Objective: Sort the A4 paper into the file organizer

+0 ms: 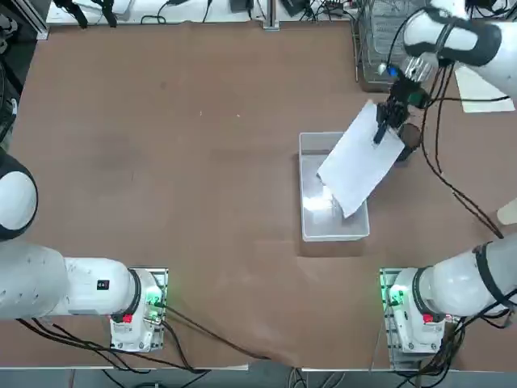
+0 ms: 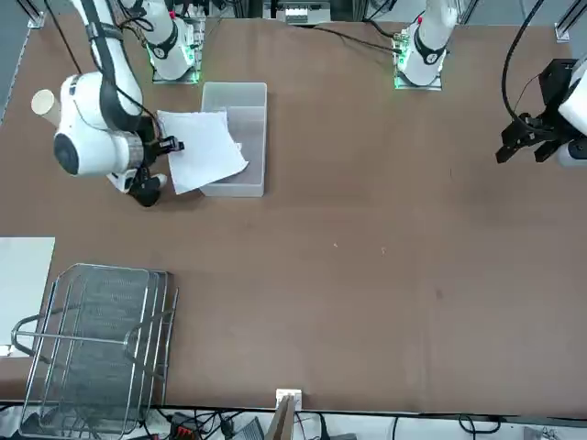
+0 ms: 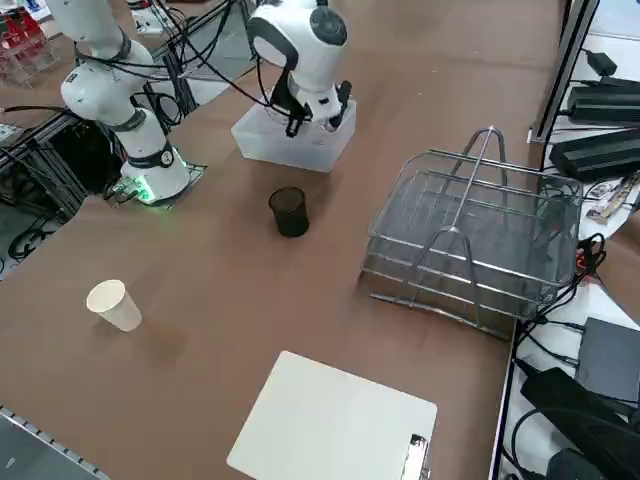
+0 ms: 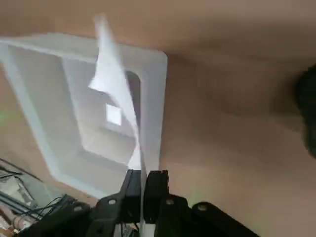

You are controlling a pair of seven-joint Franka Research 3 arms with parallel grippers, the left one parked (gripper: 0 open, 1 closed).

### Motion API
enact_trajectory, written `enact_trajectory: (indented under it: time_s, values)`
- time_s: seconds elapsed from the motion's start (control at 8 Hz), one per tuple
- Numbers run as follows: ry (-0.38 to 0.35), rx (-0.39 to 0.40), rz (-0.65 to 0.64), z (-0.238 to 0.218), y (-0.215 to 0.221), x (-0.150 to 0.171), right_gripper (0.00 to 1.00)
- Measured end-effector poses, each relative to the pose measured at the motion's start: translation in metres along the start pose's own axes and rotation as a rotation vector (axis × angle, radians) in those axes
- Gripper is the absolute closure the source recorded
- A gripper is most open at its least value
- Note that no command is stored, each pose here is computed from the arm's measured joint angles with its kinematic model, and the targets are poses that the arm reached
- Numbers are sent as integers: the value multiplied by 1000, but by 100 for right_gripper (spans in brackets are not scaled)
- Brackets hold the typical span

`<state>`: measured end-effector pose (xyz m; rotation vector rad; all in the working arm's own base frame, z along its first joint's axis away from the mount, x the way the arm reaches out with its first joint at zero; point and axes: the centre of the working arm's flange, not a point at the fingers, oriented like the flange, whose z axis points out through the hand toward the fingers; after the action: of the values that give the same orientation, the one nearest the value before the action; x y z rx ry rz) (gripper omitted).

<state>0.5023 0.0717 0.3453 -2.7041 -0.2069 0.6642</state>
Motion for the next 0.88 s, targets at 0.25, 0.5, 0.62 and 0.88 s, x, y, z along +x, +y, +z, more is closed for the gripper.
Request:
enact_trajectory:
  time_s: [0.25, 0.5, 0.62, 0.88]
  values:
    - [53, 44, 30, -76, 21, -14, 99]
    - [153, 165, 79, -152, 55, -40, 99]
    - [217, 237, 102, -178, 73, -52, 99]
    - [335, 377, 122, -212, 105, -69, 99]
